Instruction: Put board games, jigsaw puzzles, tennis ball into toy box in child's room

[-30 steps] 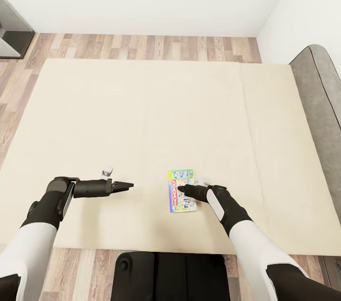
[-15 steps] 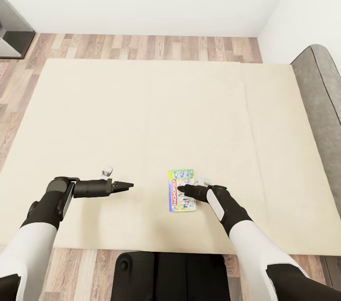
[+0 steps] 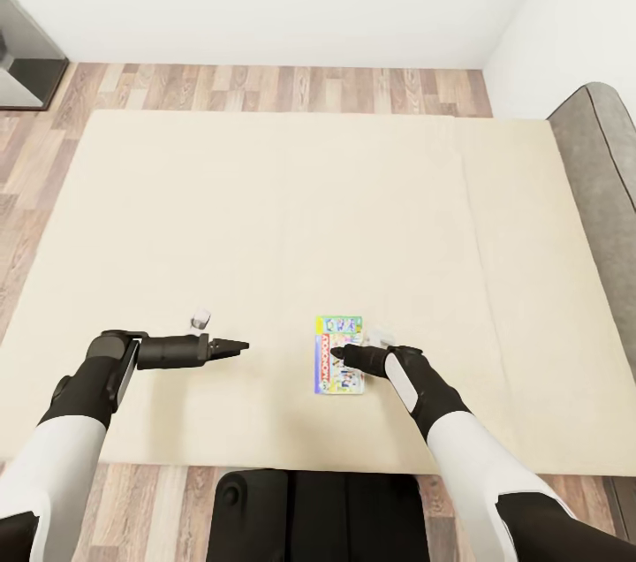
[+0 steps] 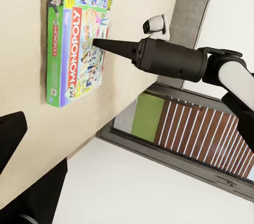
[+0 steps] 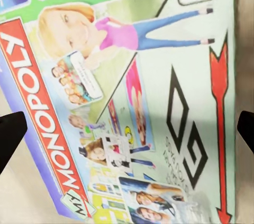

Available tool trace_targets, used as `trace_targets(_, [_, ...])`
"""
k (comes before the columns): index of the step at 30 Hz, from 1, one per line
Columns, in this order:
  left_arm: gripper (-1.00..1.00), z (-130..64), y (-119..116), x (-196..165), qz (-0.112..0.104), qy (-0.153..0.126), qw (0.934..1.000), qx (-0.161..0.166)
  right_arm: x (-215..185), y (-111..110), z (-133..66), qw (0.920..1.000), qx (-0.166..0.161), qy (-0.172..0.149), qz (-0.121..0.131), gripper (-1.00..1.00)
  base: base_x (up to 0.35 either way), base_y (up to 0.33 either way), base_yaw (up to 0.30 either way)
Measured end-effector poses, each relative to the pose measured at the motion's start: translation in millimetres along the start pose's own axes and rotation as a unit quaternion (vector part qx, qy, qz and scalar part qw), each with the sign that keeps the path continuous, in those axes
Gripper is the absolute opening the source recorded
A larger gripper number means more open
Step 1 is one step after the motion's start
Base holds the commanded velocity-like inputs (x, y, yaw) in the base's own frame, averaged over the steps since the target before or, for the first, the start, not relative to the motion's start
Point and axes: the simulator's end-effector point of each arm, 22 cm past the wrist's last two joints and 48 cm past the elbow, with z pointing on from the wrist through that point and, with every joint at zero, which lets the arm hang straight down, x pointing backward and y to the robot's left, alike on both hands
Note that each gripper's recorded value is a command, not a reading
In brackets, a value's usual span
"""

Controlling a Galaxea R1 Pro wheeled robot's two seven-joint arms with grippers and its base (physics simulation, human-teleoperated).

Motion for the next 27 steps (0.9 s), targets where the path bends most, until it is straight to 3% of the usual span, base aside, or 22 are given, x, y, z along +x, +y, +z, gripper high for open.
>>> trace_targets(27, [1.0,-0.7,0.5,0.0,0.0,0.0,1.0,-0.001,0.0,0.4,0.0,1.0,-0.001,0.0,0.0,1.0,0.0,0.065,0.0])
